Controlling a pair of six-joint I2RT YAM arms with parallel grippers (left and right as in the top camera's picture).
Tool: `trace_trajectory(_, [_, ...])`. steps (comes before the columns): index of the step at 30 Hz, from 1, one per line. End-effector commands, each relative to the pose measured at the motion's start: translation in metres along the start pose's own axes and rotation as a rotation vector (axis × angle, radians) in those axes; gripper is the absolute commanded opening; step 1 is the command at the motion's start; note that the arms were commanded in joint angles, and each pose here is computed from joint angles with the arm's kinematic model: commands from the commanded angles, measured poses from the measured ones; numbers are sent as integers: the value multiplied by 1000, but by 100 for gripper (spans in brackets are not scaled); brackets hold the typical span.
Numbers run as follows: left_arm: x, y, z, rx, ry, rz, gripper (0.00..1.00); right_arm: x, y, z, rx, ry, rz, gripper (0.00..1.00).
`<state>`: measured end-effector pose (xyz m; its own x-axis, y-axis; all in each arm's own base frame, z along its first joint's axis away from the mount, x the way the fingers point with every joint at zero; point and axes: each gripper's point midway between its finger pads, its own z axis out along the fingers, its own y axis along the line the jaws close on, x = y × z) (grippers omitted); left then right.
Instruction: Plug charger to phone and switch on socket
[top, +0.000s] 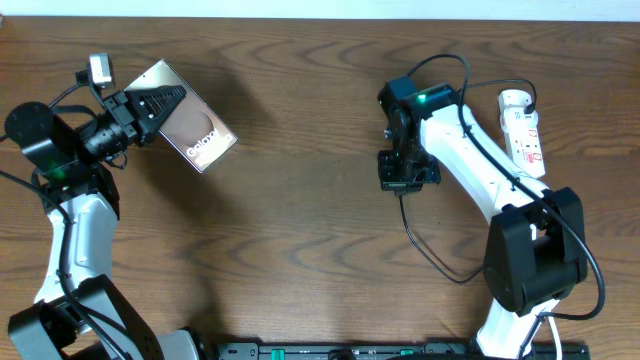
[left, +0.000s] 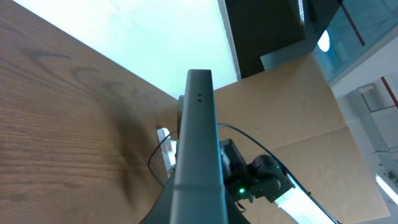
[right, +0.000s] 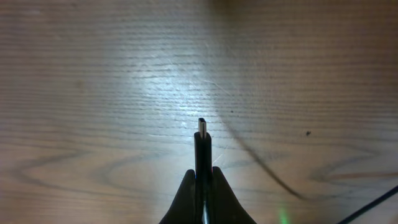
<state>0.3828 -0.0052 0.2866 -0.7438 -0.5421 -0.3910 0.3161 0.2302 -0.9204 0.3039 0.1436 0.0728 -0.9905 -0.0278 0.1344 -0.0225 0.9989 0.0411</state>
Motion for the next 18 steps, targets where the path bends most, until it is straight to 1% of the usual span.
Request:
trace_trajectory(1, [-1, -12, -1, 18, 25, 36, 8, 13, -10, 15, 48, 42, 29, 1])
trace_trajectory(9, [-1, -12, -1, 18, 25, 36, 7, 39, -15, 52, 74, 113, 43, 1])
trace_trajectory(18, [-1, -12, -1, 18, 26, 36, 8, 52, -5, 76, 23, 138, 24, 1])
